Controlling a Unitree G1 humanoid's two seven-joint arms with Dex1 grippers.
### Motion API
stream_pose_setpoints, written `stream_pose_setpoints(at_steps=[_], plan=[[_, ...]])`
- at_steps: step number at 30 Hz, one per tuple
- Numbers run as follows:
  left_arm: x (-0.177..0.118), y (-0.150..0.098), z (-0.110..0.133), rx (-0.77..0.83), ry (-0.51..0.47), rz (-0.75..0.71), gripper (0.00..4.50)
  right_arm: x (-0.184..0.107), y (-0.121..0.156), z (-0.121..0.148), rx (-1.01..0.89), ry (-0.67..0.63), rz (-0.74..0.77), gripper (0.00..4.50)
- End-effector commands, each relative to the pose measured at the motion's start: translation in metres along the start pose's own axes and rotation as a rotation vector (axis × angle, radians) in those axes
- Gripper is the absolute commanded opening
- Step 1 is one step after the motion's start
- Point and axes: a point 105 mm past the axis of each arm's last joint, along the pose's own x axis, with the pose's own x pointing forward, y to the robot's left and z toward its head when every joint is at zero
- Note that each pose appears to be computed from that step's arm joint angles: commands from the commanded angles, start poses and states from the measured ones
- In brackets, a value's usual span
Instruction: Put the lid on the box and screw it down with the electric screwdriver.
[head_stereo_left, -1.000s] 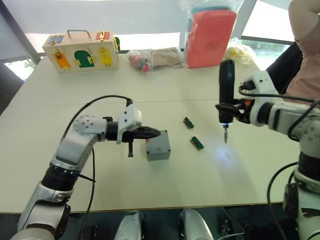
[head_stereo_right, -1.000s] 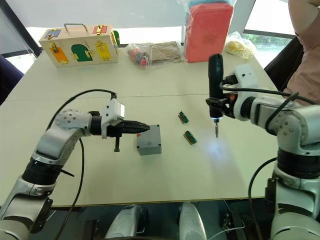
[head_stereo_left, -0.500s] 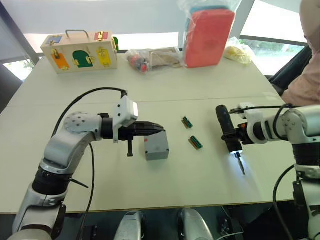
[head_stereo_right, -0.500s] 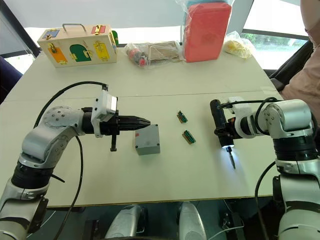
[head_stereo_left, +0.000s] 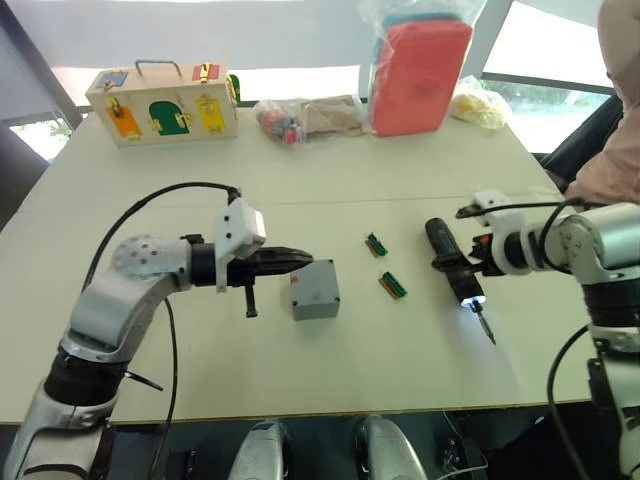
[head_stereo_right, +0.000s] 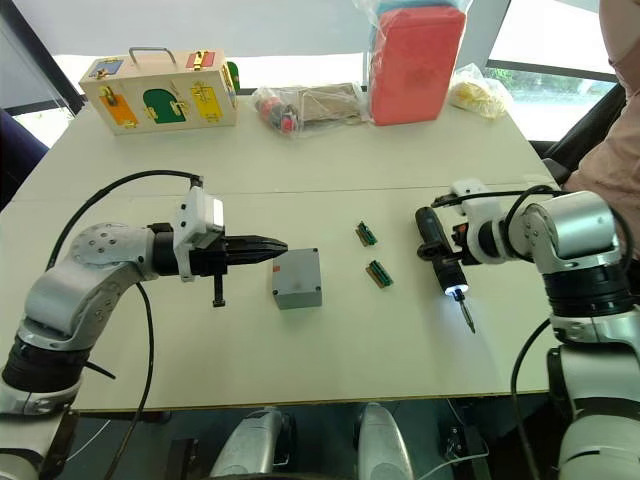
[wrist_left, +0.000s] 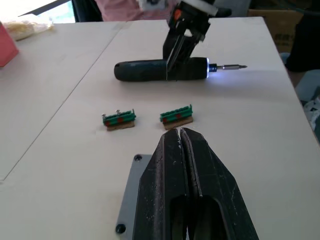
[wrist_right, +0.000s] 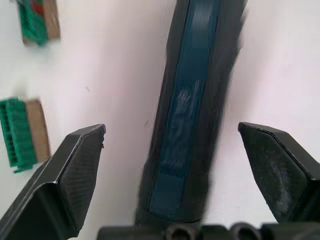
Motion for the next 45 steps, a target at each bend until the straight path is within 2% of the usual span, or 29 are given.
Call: stream_pose_setpoints(at_steps=[1, 4, 5, 6, 11, 16, 23, 27, 35, 40, 45], plan=[[-0.016, 0.007, -0.008, 0.007, 0.041, 0.076, 0.0, -0.023, 0.025, 0.038, -0.159, -0.203, 0.087, 4.46], [-0.018, 0.007, -0.029, -0.035, 0.08, 0.103, 0.0, -0.023, 0.059, 0.046, -0.216, -0.304, 0.205, 4.46], [-0.018, 0.005, -0.035, -0.046, 0.091, 0.102, 0.0, -0.021, 0.07, 0.047, -0.236, -0.328, 0.237, 4.06], [-0.016, 0.004, -0.043, -0.049, 0.109, 0.102, 0.0, -0.019, 0.085, 0.047, -0.269, -0.377, 0.288, 3.92], [-0.004, 0.004, -0.061, -0.054, 0.13, 0.099, 0.0, 0.009, 0.12, 0.026, -0.262, -0.387, 0.375, 2.05], [0.006, 0.009, -0.073, -0.043, 0.135, 0.115, 0.0, 0.028, 0.139, 0.013, -0.254, -0.387, 0.396, 0.06], [0.023, 0.015, -0.08, -0.026, 0.124, 0.113, 0.0, 0.041, 0.166, -0.007, -0.267, -0.331, 0.487, 0.01], [0.029, 0.018, -0.082, -0.023, 0.117, 0.105, 0.0, 0.042, 0.171, -0.009, -0.272, -0.329, 0.501, 0.01], [0.055, 0.03, -0.079, -0.015, 0.077, 0.094, 0.0, 0.031, 0.191, -0.018, -0.278, -0.301, 0.59, 0.01], [0.059, 0.037, -0.082, 0.0, 0.077, 0.111, 0.0, 0.027, 0.188, -0.017, -0.31, -0.289, 0.564, 0.01], [0.042, 0.043, -0.09, 0.023, 0.125, 0.121, 0.0, 0.023, 0.165, -0.011, -0.355, -0.29, 0.48, 0.01]])
